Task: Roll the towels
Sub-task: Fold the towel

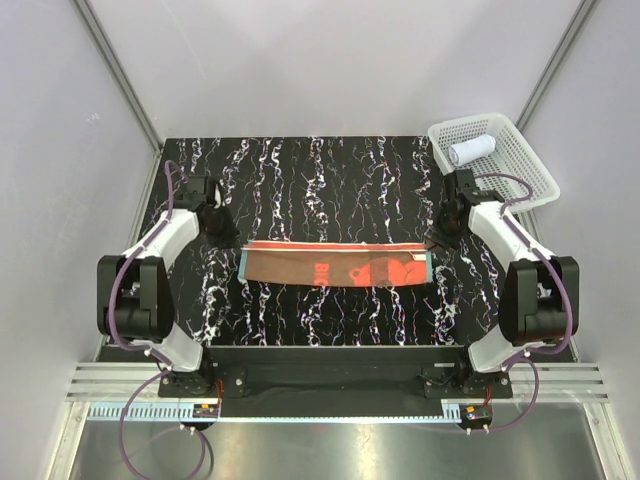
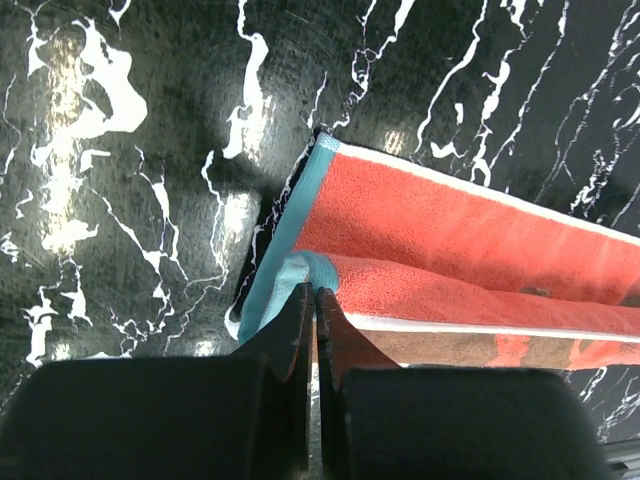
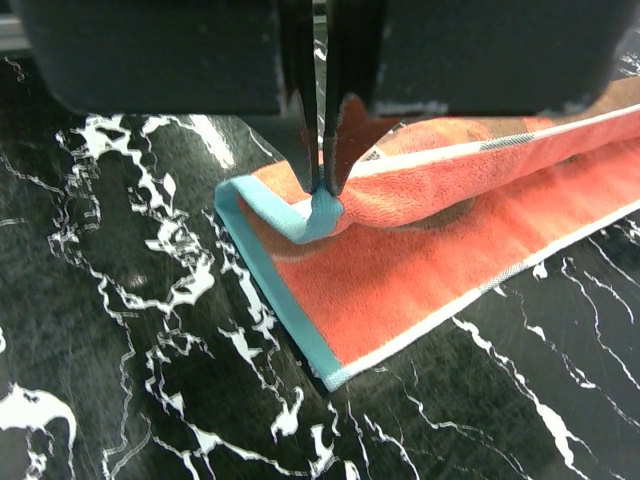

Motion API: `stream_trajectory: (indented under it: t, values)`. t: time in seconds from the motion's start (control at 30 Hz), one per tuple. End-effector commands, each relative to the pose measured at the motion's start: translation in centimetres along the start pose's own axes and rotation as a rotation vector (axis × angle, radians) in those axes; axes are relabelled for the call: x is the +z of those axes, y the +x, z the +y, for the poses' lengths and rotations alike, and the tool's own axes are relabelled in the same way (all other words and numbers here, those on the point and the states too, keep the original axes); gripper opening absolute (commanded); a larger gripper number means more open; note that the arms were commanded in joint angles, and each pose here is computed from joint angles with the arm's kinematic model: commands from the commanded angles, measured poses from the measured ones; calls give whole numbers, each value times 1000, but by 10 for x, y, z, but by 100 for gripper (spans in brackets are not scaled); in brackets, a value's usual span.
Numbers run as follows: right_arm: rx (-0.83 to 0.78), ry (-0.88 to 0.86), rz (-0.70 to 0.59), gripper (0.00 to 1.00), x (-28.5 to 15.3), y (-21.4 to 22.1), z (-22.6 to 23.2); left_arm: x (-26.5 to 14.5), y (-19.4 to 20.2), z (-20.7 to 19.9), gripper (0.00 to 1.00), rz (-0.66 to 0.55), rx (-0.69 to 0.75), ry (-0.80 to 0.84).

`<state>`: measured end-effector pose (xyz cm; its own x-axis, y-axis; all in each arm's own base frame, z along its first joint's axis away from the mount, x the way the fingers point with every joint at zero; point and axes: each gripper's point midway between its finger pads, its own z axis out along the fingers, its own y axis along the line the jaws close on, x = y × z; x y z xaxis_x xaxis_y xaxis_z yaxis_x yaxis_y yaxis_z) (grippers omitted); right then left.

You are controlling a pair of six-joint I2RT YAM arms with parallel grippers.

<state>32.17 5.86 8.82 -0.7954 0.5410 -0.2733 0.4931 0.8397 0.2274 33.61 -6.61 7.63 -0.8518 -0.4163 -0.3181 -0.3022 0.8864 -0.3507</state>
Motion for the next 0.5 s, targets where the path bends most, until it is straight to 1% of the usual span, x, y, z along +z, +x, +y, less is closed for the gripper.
stream_trajectory:
  t: [0.0,0.33,0.47]
  values:
    - [-10,-14,-50,0,1,-20,7,-2,-19,-8,0,-40,31,27]
    - [-16,0,-33,0,18,-27,12,11,-26,-6,2,-28,31,4]
    - [-21,7,-21,0,28,-29,13,15,-29,-6,5,-23,32,0]
